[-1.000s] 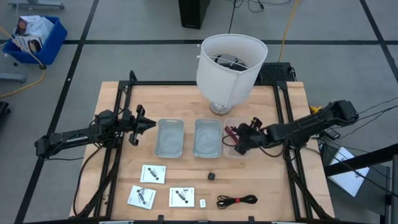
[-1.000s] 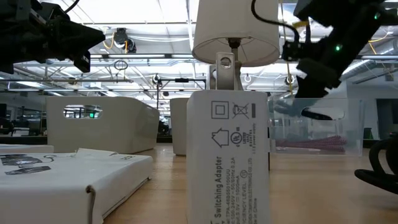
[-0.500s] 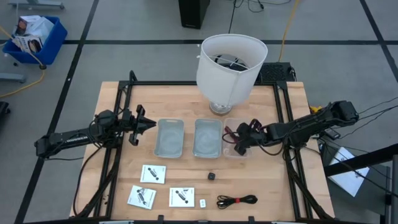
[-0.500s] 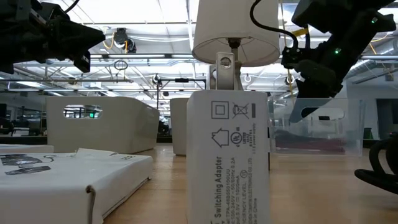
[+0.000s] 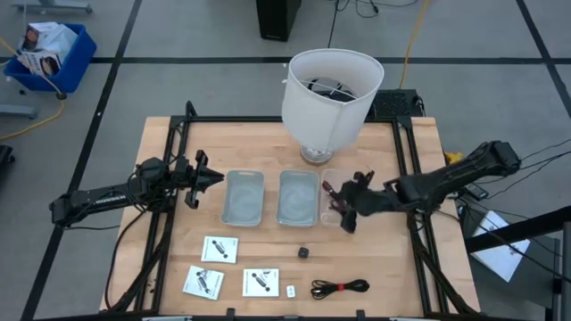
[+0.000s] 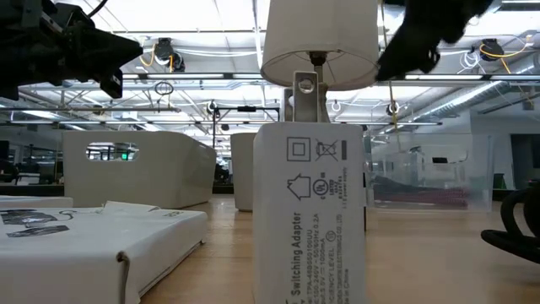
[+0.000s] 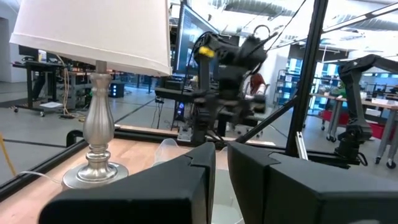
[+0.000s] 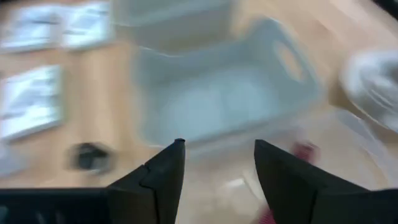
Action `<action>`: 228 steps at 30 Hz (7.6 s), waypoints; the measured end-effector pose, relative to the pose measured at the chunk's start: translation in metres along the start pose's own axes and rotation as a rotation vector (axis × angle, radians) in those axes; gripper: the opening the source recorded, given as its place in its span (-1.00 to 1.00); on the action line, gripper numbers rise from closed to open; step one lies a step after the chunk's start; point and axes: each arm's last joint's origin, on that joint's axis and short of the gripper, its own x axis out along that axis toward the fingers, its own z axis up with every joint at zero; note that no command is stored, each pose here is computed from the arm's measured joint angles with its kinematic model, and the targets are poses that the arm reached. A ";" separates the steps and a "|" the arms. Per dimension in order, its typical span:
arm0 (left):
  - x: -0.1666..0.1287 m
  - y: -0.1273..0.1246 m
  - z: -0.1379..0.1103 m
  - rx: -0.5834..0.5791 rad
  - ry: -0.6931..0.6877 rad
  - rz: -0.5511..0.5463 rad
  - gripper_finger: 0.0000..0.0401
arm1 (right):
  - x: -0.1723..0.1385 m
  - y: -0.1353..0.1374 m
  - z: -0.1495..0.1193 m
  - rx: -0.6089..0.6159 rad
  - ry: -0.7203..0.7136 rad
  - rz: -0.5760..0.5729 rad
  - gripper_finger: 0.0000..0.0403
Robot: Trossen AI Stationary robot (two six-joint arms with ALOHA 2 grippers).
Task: Pick and place items into bin
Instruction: Put the black charger cable into the transparent bin, then put the bottom left card reader box into the left gray bin
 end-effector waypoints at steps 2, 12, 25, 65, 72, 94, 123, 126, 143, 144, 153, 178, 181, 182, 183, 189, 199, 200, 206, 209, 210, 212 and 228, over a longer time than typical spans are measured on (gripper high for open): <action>0.000 0.000 0.000 0.000 0.001 0.001 -0.76 | -0.007 0.019 0.001 -0.063 -0.019 0.102 -0.13; 0.000 0.001 -0.003 -0.013 0.034 0.006 -0.76 | -0.018 0.089 -0.037 -0.197 0.021 0.440 -0.13; 0.000 0.001 -0.003 -0.013 0.033 0.007 -0.76 | 0.010 0.117 -0.085 -0.169 0.282 0.456 0.31; 0.000 0.000 -0.003 -0.015 0.025 0.005 -0.76 | -0.017 0.072 -0.043 -0.111 -0.034 0.112 -0.88; 0.000 0.000 -0.002 -0.014 0.022 0.005 -0.76 | -0.040 0.020 -0.009 0.109 -0.251 -0.164 -0.88; 0.000 0.000 -0.002 -0.011 0.020 0.004 -0.76 | 0.033 -0.038 -0.054 0.267 0.011 -0.279 -0.88; 0.000 0.000 -0.003 0.005 0.038 -0.020 -0.76 | -0.002 -0.020 -0.020 -0.085 -0.230 -0.036 -0.47; 0.000 -0.002 -0.004 0.050 0.044 -0.073 -0.76 | -0.019 -0.015 -0.023 -0.252 -0.281 0.005 -0.84; -0.002 -0.014 -0.017 -0.047 0.478 -0.019 -0.92 | -0.022 -0.050 -0.075 -0.474 -0.547 0.020 -0.99; -0.001 -0.017 -0.018 -0.053 0.502 -0.029 -0.96 | -0.022 -0.053 -0.077 -0.466 -0.550 0.011 -0.99; 0.019 -0.049 -0.003 -0.108 0.481 -0.220 -0.98 | -0.021 -0.069 -0.088 -0.417 -0.580 -0.029 -0.98; 0.072 -0.177 -0.036 -0.106 1.358 -0.028 -0.64 | -0.027 -0.064 -0.083 -0.470 -0.674 0.121 -0.98; 0.067 -0.187 -0.037 -0.120 1.387 -0.041 -0.47 | -0.029 -0.063 -0.083 -0.486 -0.682 0.187 -0.98; 0.064 -0.190 -0.037 -0.125 1.393 -0.039 -0.42 | -0.030 -0.062 -0.084 -0.498 -0.679 0.226 -0.98; 0.062 -0.192 -0.037 -0.130 1.395 -0.038 -0.37 | -0.031 -0.062 -0.086 -0.502 -0.671 0.261 -0.98; 0.044 -0.204 -0.038 -0.104 1.405 -0.030 -0.19 | -0.025 -0.067 -0.102 -0.413 -0.652 0.334 -0.98; 0.037 -0.213 -0.044 -0.047 1.385 -0.037 -0.16 | -0.024 -0.072 -0.108 -0.288 -0.763 0.343 -0.99; 0.038 -0.214 -0.047 -0.042 1.389 -0.036 -0.16 | -0.024 -0.072 -0.108 -0.282 -0.769 0.334 -1.00; 0.040 -0.221 -0.067 -0.028 1.454 -0.081 -0.16 | -0.025 -0.072 -0.108 -0.270 -0.769 0.334 -0.99; 0.039 -0.221 -0.075 -0.018 1.491 -0.067 -0.16 | -0.025 -0.072 -0.108 -0.267 -0.773 0.335 -1.00; 0.039 -0.222 -0.078 -0.018 1.500 -0.067 -0.16 | -0.025 -0.072 -0.108 -0.268 -0.774 0.335 -1.00; 0.040 -0.224 -0.083 -0.015 1.517 -0.071 -0.16 | -0.025 -0.072 -0.108 -0.272 -0.773 0.333 -0.99; 0.055 -0.223 -0.089 -0.050 1.518 -0.140 -0.93 | -0.025 -0.072 -0.108 -0.290 -0.779 0.323 -0.99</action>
